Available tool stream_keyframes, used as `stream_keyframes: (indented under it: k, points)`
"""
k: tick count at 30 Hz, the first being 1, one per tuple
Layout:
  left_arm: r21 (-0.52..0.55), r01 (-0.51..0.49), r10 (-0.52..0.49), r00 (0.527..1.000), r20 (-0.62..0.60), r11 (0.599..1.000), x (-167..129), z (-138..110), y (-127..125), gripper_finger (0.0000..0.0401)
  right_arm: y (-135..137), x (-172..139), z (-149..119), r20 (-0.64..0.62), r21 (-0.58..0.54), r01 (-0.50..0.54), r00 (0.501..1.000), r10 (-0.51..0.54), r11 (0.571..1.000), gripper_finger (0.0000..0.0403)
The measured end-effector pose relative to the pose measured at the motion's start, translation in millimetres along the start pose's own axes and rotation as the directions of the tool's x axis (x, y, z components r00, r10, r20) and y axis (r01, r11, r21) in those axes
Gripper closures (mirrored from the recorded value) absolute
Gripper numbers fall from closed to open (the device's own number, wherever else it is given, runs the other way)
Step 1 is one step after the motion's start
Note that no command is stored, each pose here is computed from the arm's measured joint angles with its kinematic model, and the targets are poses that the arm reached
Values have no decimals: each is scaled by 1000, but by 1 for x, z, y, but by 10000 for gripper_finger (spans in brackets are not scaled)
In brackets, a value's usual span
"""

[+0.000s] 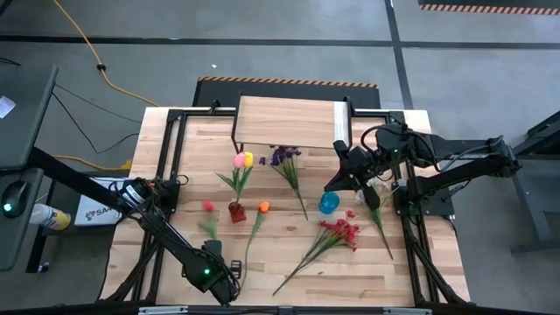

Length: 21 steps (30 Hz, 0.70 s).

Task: Pick and place flowers into a vace then onto a shelf
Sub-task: Put the red flower into the red vase

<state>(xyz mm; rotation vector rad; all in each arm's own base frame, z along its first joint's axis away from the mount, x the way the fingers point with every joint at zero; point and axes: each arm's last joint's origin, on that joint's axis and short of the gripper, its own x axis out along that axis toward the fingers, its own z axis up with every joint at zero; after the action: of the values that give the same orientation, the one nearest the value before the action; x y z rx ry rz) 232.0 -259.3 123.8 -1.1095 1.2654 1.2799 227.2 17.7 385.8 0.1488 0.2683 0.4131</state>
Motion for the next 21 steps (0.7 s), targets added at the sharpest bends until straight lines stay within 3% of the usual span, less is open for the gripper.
stream_keyframes:
  k: [4,14,18,21]
  points:
    - [-2,-4,4,1000,-4,1000,0,0,0,368,0,0,0,0,0,0,1000,0,1000,402]
    - [-14,-46,46,999,24,999,-15,-4,-2,381,0,0,0,0,-1,2,1000,-2,1000,402]
    - [-28,-160,161,982,95,987,-26,-1,4,381,-1,0,0,1,-31,10,1000,-10,999,402]
    - [-32,-172,175,980,96,985,-40,-3,4,381,-1,0,0,2,-40,15,1000,-15,999,402]
